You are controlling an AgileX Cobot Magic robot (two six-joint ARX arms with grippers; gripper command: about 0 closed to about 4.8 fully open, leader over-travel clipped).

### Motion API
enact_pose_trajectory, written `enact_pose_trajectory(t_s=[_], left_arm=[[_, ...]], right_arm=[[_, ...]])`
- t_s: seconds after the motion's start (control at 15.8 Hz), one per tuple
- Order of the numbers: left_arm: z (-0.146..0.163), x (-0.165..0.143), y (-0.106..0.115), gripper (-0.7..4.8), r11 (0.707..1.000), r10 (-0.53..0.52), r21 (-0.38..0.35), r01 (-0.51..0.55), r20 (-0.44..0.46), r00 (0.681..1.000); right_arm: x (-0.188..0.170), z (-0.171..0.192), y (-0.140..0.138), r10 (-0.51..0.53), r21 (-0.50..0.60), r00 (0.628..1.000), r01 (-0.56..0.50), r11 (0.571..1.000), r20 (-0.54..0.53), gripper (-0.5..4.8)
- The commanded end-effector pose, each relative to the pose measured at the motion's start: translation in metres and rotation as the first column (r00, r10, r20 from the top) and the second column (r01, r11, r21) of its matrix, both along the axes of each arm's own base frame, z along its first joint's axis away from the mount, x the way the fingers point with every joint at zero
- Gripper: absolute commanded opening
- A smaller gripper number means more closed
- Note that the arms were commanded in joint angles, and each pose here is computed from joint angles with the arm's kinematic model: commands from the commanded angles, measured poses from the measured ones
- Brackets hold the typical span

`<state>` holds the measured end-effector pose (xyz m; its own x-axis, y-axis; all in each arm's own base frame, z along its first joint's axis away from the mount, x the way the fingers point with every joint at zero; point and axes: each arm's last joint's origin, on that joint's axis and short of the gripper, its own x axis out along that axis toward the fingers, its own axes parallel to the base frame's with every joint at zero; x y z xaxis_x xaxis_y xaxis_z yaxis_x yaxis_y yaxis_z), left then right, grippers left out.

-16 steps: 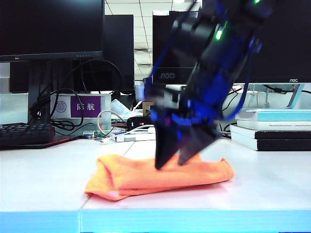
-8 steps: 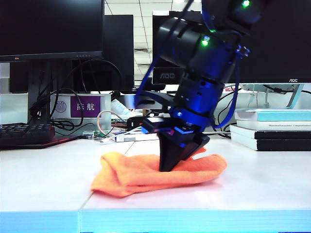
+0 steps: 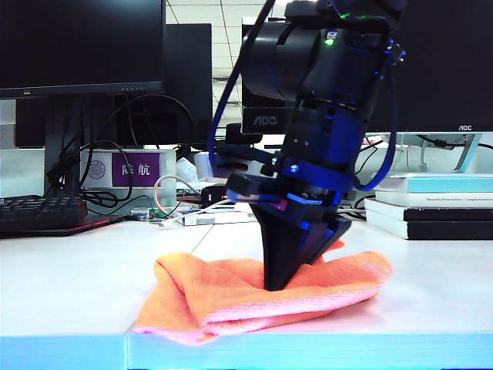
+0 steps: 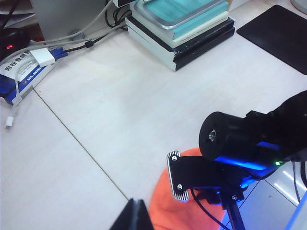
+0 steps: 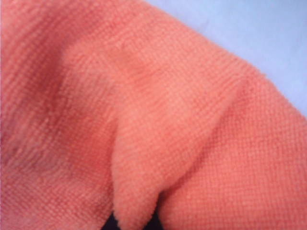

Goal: Wipe the table from back to front using the rag.

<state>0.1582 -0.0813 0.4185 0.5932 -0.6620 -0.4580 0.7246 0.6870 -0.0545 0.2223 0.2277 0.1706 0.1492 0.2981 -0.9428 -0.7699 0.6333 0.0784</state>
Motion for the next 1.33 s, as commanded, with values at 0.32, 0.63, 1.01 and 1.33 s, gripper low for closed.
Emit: enact_pose_trajectory(t_s=[0.32, 0.63, 1.01, 1.33], left_arm=[[0.002, 0.0, 0.0, -0.06, 1.0, -0.009, -0.007, 0.009, 0.02, 1.0], [0.001, -0.001, 0.0, -0.06, 1.0, -0.009, -0.002, 0.009, 0.008, 1.0], [0.0, -0.001, 0.0, -0.06, 1.0, -0.009, 0.005, 0.009, -0.008, 1.0], [-0.001, -0.002, 0.0, -0.06, 1.0, -0.011, 0.004, 0.011, -0.017, 1.0]], right_arm=[[0.01, -0.002, 0.006, -0.121, 0.052, 0.985, 0.116, 0.992, 0.119, -0.01], [0.022, -0.008, 0.011, -0.189, 0.075, 0.957, 0.177, 0.981, 0.22, -0.01], [0.043, -0.02, 0.004, -0.273, 0.099, 0.927, 0.256, 0.962, 0.258, -0.01], [0.066, -0.02, -0.016, -0.354, 0.141, 0.89, 0.326, 0.935, 0.288, -0.01]])
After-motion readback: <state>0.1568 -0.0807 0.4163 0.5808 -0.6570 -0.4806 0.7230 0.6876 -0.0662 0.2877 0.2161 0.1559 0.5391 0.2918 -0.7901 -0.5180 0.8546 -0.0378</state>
